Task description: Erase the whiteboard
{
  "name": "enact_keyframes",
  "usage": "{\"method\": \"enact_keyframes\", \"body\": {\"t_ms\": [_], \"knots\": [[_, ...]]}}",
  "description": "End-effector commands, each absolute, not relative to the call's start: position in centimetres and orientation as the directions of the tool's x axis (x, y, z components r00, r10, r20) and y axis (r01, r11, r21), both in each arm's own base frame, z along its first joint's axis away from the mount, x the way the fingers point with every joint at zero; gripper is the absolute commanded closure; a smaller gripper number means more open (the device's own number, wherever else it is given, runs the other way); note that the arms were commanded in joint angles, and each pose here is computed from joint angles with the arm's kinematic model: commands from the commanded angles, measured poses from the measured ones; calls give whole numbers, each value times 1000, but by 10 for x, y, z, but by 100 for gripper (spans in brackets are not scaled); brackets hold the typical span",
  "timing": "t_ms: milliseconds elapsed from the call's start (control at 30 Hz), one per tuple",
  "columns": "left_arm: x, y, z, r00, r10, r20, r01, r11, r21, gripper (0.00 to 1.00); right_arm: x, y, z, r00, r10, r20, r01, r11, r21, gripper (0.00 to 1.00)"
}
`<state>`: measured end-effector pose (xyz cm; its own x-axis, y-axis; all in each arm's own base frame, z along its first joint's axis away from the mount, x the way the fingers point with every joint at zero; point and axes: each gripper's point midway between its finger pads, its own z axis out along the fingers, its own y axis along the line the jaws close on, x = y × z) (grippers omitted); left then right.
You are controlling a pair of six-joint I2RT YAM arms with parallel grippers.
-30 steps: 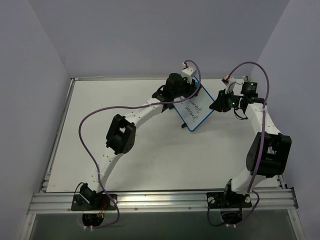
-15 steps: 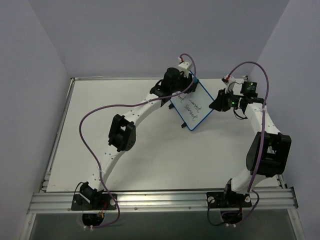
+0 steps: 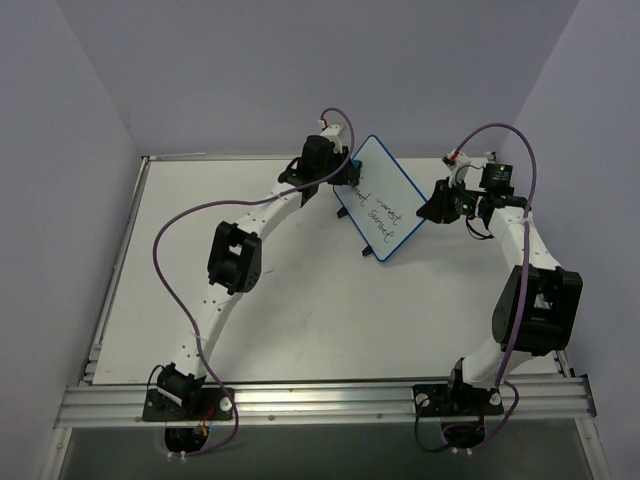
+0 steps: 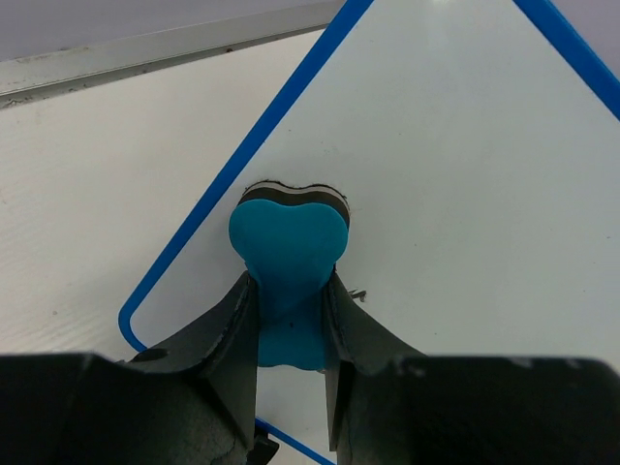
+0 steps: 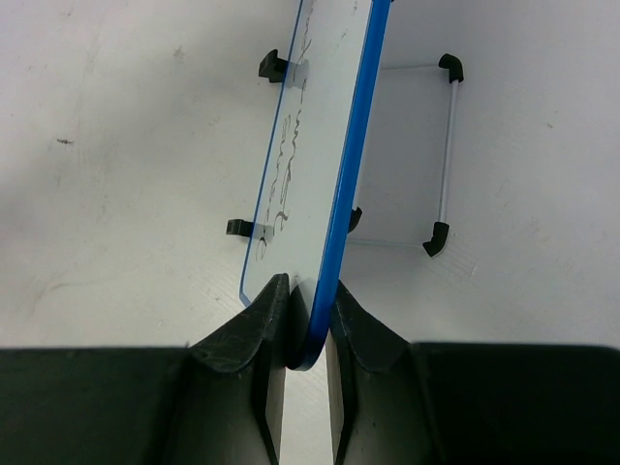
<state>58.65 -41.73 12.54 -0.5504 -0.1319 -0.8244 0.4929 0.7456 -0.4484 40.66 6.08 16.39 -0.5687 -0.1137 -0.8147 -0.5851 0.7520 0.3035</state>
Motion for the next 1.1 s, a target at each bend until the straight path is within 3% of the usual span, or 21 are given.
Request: {"method": "enact_keyframes", "body": {"t_ms": [0,300,433,767,1067], "knots": [[567,-424,85,-655,-94,-750,454,745,-489,98,386,86,164,-549,-176,-817,-666,683,300,100],[521,-445,106,-633,-79,-770,519,694,-498,98,386,87,165,-546,-177,-819,-667,683,298,100],[494,-467,142,-547,-82,-833,627,620,-472,98,386,87,164,-547,-178,-818,-668,682,298,100],[431,-521,159,-474,-39,-880,767,472,-434,98,385,89,165,-546,-179,-818,-672,678,300,100],[501,-480,133,-567,-136,-813,587,626,-514,98,385,91,164,-547,-184,-817,-675,674,300,100]]}}
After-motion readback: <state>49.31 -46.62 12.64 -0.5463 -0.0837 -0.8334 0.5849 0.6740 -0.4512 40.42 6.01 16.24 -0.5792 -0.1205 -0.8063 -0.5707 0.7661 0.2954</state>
